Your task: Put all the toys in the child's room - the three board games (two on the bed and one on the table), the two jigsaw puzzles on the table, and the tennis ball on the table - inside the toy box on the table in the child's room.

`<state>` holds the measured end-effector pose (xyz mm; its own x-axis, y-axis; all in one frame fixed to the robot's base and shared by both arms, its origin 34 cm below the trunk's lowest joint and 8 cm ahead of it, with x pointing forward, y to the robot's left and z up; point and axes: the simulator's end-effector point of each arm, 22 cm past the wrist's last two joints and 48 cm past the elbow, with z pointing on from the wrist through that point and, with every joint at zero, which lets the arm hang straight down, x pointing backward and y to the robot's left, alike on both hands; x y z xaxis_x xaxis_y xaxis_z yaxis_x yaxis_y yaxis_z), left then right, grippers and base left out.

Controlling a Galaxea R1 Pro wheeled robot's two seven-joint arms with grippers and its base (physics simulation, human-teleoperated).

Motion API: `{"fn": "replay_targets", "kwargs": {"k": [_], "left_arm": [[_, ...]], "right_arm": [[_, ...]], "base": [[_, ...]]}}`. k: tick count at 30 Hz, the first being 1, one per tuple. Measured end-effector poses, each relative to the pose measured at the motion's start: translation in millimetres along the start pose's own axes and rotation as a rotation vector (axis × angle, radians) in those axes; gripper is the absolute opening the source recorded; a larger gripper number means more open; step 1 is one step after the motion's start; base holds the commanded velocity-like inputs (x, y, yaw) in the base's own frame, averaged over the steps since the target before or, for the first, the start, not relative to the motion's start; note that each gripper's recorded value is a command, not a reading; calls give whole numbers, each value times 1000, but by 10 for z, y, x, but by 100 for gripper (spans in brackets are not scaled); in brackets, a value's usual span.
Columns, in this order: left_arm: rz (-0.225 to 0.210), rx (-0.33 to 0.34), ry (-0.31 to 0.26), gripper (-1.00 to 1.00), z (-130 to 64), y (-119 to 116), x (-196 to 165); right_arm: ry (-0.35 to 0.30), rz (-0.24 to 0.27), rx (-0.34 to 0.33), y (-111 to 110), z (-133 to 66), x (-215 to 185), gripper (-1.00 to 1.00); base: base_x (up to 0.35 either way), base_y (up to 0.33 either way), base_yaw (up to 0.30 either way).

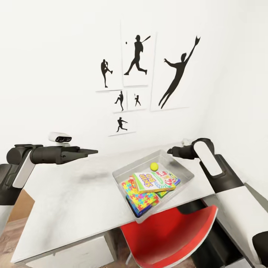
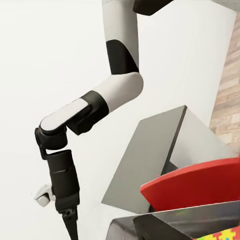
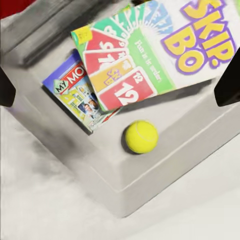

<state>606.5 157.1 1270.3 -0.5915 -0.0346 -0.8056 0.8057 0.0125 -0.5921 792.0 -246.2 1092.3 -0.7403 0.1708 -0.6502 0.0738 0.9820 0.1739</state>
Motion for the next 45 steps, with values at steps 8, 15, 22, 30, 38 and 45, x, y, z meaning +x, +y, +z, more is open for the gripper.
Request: {"fn": "replay_targets", "kwargs": {"k": [8, 15, 22, 30, 38, 45], "left_arm": [[-6, -22, 15, 100, -180, -56, 53], [-53, 14, 23, 100, -352, -182, 264], [-119, -50, 5, 100, -633, -106, 529], [-208, -74, -15, 100, -748, -42, 892], [-209, -78, -41, 100, -817, -91, 1033], [-183, -88, -75, 100, -908, -146, 931]], "right_arm": [[-52, 8, -178, 456, -374, 118, 100], [-56, 42, -300, 661, -632, 389, 100], [-16, 190, -620, 900, -857, 786, 100], [-93, 490, -1011, 622, -1421, 1171, 100], [-241, 585, -1126, 406, -1713, 1367, 100], [-341, 504, -1181, 442, -1906, 1320, 100]], "base": [[-248, -195, 0], [-132, -46, 0], [-13, -4, 0], [0, 0, 0], [0, 0, 0], [-34, 0, 0]]}}
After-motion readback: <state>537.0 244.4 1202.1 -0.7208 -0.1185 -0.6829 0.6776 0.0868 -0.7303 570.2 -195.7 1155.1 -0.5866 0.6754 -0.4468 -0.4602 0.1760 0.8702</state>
